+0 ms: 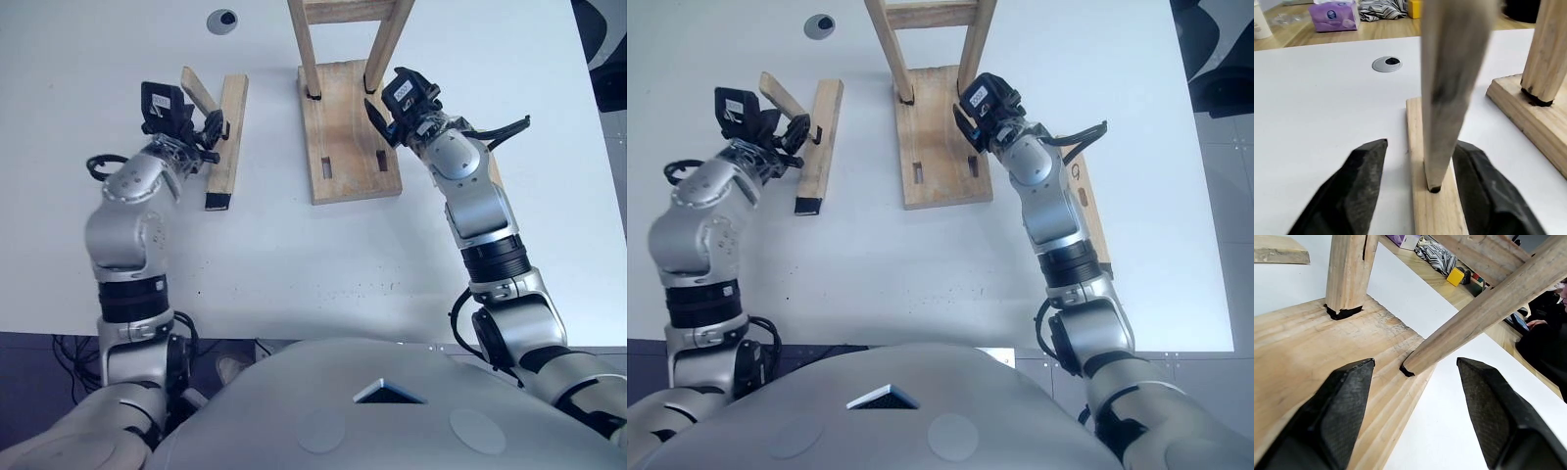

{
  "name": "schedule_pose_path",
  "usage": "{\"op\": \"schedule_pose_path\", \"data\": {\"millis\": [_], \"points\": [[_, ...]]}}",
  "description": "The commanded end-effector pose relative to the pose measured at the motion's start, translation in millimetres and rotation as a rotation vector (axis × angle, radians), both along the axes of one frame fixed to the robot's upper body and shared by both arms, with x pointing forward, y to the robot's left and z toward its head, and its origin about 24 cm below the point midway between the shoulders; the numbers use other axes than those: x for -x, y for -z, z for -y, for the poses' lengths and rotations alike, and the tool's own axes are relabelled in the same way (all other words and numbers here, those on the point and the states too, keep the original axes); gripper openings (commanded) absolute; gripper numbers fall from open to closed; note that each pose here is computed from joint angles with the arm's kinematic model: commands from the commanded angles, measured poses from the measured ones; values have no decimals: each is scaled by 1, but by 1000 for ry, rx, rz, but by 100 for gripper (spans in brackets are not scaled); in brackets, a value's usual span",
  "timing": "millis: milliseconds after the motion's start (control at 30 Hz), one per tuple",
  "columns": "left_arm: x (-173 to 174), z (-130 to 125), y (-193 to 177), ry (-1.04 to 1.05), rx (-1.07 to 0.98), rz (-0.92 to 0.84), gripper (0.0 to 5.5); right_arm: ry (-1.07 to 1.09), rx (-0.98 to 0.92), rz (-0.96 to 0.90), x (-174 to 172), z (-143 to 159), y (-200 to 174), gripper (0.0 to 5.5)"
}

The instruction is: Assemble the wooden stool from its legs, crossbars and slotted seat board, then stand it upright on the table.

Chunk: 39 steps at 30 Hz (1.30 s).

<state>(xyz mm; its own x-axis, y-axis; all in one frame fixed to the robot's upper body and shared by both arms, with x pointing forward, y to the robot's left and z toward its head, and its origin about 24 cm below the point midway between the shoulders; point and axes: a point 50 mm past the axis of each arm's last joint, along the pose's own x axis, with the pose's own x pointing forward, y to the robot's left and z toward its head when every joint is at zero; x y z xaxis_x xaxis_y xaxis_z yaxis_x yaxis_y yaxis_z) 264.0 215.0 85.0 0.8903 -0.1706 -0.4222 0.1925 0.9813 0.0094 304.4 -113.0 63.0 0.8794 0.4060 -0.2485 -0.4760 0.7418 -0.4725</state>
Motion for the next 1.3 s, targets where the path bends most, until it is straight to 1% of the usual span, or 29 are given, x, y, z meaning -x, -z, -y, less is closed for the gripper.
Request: {"op": "schedule_pose_path", "data": {"millis": [33, 100, 200, 267, 333, 433, 567, 633, 700, 767, 833, 933, 967, 1067, 1100, 1167, 1233, 1300], "points": [[8, 1, -1, 45, 10, -122, 284, 1, -28, -11, 3, -9, 6, 310], [13, 2, 7, 31, 3, -173, 311, 4, -33, -11, 3, -9, 6, 310], [24, -2, 28, 15, -13, -269, 311, 5, -32, -14, 4, -8, 7, 310], [36, 1, 42, 44, 14, -349, 311, 7, -31, -16, 5, -7, 8, 310], [40, -4, 51, 38, -4, -375, 311, 8, -32, -17, 5, -7, 8, 310], [38, -14, 54, 26, -57, -352, 269, 7, -34, -15, 4, -7, 7, 310], [35, -20, 54, 61, -131, -297, 208, 24, -50, -8, 4, -4, 3, 310], [33, -26, 55, 99, -234, -256, 201, 36, -115, -26, 2, -2, -1, 310], [29, -31, 55, 111, -252, -215, 201, 40, -200, -55, -1, -1, -6, 310], [17, -37, 39, 113, -189, -121, 201, 38, -353, -94, -7, 4, -19, 310], [0, -44, 2, 98, -51, 8, 201, -3, -545, -133, -15, 13, -38, 346], [-11, -48, -67, 222, 161, 198, 201, -268, -839, -214, -15, 24, -79, 404], [-10, -46, -86, 284, 207, 237, 201, -353, -899, -234, -14, 27, -90, 417], [0, -35, -131, 499, 333, 312, 201, -577, -1048, -278, -7, 37, -122, 479], [4, -32, -141, 559, 377, 327, 201, -649, -1095, -290, -4, 39, -132, 492], [10, -25, -154, 665, 463, 340, 200, -763, -1192, -316, 1, 42, -147, 537], [16, -7, -159, 796, 541, 315, 200, -826, -1281, -344, 2, 43, -156, 540], [20, 14, -154, 919, 586, 248, 200, -876, -1359, -390, 2, 42, -161, 540]]}}
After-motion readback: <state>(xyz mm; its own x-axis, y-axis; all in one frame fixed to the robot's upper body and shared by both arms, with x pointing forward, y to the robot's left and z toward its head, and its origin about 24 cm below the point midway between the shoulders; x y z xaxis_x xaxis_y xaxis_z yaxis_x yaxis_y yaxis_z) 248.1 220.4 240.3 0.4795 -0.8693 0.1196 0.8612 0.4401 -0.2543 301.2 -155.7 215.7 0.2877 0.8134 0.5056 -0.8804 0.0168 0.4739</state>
